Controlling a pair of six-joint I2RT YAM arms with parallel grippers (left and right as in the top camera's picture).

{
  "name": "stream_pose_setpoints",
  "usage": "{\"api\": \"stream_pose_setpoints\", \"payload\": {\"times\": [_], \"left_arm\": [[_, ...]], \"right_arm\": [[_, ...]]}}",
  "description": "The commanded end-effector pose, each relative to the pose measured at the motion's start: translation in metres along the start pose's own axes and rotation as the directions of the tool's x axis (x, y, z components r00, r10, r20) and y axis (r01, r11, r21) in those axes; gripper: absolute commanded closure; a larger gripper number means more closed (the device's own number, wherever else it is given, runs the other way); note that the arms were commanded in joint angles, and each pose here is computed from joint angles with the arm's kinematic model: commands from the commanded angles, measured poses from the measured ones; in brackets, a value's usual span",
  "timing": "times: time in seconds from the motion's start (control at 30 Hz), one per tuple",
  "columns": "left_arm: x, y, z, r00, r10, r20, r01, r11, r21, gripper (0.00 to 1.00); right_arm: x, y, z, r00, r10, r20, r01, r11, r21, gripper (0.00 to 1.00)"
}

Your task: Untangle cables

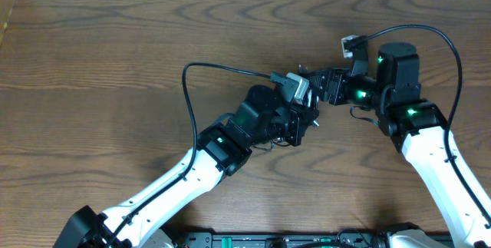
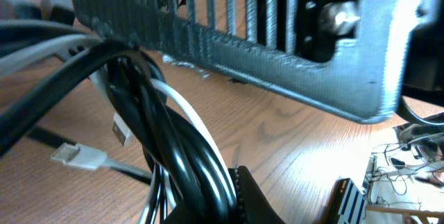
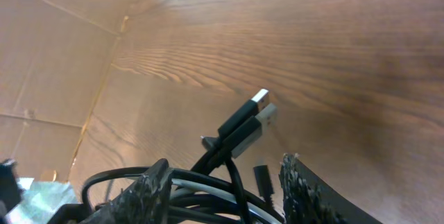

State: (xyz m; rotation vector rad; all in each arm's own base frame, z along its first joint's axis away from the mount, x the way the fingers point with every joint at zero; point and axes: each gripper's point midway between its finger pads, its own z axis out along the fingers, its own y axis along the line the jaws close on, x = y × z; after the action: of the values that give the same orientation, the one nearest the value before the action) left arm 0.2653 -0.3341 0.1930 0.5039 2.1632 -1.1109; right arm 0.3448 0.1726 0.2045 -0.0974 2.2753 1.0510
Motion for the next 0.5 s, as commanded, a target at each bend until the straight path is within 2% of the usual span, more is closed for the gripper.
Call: {"api": "stream_pose_setpoints", "payload": {"times": [0.0,0.1,0.3,0.33,0.47], "left_arm": [[-0.009,-0.009,-0.002,0.999,0.017,0.028,-0.017,0.999,0.027,0.92],[-0.011,-0.011,-0.003,0.999,0.02,0.033,-0.021,0.999,0.038,0.92],[-0.014,-0.034,-0.005,0.998,0.045,0.034,-0.05,0.986,0.157,0.93],[-0.015,-0.035,-0.006,0.998,0.048,0.038,-0.053,0.985,0.161,0.92],[-0.018,-0.036,-0.007,0.998,0.051,0.049,-0.059,0.984,0.166,0.92]], "right_arm": [[0.004,-0.002,0.002,1.0,-0.009,-0.018,0.009,1.0,0.027,0.53],[0.006,-0.008,0.002,1.0,0.002,-0.024,0.0,0.998,0.057,0.53],[0.004,-0.012,0.001,1.0,0.003,-0.014,-0.002,0.997,0.075,0.5],[0.003,-0.015,0.0,1.0,0.014,-0.007,-0.014,0.996,0.092,0.47],[-0.001,-0.036,-0.008,0.993,0.111,0.029,-0.114,0.98,0.163,0.46]]}}
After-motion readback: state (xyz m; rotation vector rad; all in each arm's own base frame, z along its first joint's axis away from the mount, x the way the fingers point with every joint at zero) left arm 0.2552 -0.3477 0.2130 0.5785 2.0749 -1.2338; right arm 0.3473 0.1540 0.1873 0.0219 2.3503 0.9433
